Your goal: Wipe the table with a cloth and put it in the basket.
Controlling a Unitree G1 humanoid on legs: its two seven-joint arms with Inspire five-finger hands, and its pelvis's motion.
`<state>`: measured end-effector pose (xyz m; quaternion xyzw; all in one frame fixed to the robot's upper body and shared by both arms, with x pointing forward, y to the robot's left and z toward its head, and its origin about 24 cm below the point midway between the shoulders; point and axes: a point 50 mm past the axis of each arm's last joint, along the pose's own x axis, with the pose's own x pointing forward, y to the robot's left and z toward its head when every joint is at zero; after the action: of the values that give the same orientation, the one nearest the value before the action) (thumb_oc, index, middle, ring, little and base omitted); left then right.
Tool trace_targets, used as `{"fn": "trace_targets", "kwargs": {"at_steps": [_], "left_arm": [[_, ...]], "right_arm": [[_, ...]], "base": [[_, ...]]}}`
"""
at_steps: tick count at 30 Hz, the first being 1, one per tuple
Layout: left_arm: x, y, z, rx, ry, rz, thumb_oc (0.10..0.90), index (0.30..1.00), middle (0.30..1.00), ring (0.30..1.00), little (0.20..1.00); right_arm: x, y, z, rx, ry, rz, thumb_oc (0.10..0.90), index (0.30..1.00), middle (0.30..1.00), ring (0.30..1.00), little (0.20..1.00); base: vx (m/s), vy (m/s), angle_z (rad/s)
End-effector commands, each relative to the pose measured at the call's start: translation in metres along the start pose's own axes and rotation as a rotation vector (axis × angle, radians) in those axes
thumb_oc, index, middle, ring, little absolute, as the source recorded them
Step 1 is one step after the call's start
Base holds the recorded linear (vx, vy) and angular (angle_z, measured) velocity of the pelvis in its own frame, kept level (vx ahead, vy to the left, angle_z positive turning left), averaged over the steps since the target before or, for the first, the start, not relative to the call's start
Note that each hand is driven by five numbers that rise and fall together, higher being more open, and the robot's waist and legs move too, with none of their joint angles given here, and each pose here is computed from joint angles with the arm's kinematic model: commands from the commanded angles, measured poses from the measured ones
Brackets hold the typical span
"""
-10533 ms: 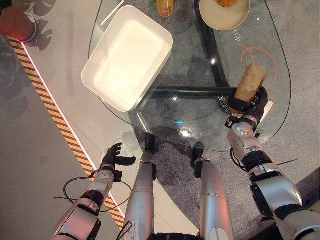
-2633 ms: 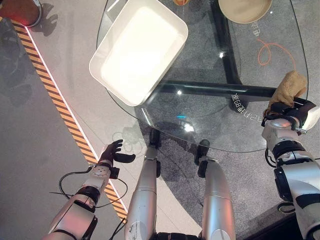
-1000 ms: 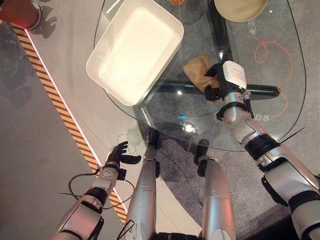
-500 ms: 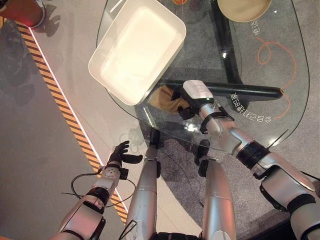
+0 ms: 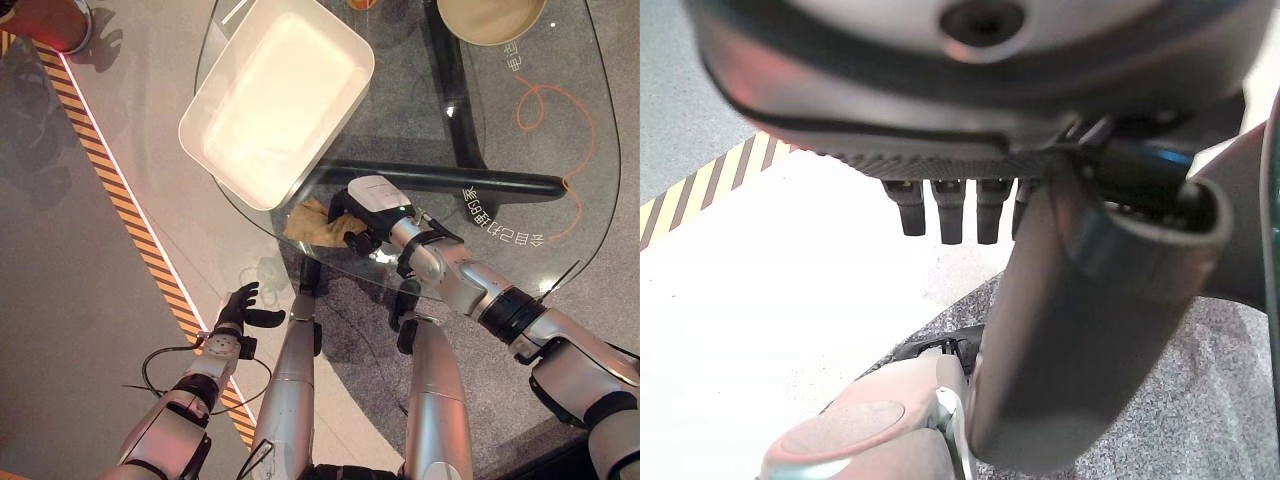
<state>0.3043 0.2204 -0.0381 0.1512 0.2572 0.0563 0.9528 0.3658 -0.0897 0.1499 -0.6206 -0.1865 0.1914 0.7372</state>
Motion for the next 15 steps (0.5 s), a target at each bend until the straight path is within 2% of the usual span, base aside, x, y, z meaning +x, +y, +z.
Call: {"fn": "trace_targets", "kwargs": {"at_steps": [1,5,11,13,15], "left_arm": [[0.0,0.015,-0.007,-0.022,0.017,0.063,0.8,0.9,0.9,0.9,0.9],[0.0,0.015,-0.004,-0.067,0.004,0.068,0.8,0.9,0.9,0.9,0.9],[0.001,0.023,0.011,-0.246,-0.071,0.092,0.8,0.9,0.9,0.9,0.9],[0.001,0.027,0.026,-0.5,-0.159,0.086,0.8,0.9,0.9,0.9,0.9],[0.0,0.028,0.036,-0.609,-0.214,0.102,0.8,0.9,0.9,0.9,0.9]], "right_arm": [[0.002,-0.025,0.05,0.009,-0.251,-0.149,0.1,0.3,0.3,0.3,0.2],[0.003,-0.027,0.04,0.018,-0.196,-0.191,0.1,0.3,0.3,0.3,0.2],[0.004,-0.038,0.022,0.043,-0.104,-0.288,0.1,0.3,0.3,0.3,0.2],[0.004,-0.042,0.013,0.066,-0.042,-0.343,0.1,0.3,0.3,0.3,0.2],[0.003,-0.043,0.007,0.086,-0.01,-0.378,0.1,0.3,0.3,0.3,0.2]], "base": [[0.0,0.0,0.0],[0.0,0.0,0.0],[0.0,0.0,0.0],[0.0,0.0,0.0],[0.0,0.0,0.0]]}}
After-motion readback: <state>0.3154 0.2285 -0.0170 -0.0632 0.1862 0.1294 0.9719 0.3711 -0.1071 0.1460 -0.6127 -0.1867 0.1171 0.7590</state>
